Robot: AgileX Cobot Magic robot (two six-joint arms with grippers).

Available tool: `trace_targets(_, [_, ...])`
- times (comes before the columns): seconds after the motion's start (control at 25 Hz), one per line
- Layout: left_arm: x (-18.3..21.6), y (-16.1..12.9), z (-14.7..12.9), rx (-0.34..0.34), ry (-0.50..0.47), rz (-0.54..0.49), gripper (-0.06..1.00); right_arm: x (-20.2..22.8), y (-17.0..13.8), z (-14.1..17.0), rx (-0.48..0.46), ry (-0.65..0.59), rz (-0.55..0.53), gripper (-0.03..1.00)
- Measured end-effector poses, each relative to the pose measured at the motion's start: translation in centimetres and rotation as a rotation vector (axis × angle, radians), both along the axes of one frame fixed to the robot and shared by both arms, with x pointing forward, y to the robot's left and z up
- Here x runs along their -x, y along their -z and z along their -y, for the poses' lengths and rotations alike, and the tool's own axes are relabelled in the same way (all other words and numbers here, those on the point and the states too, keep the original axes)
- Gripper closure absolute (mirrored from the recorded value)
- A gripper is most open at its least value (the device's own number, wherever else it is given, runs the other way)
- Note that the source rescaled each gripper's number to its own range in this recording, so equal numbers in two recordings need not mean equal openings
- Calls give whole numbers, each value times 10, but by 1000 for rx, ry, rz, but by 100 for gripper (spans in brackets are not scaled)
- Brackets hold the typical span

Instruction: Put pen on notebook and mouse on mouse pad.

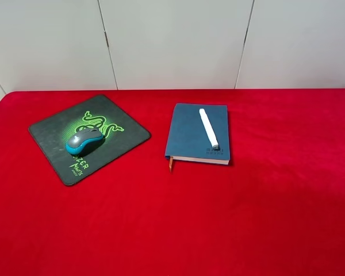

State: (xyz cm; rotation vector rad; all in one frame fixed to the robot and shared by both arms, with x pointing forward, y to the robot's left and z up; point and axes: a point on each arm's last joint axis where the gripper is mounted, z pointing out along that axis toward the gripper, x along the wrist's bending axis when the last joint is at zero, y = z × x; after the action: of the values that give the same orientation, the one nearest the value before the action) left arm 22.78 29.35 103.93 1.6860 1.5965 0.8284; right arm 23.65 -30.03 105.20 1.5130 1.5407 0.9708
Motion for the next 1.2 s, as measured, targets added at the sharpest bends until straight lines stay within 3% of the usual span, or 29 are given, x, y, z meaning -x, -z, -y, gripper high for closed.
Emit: trace_targets(1.2, [0,0,0,-2,-1,0,-5,0,0,-1,1,23,0,-3])
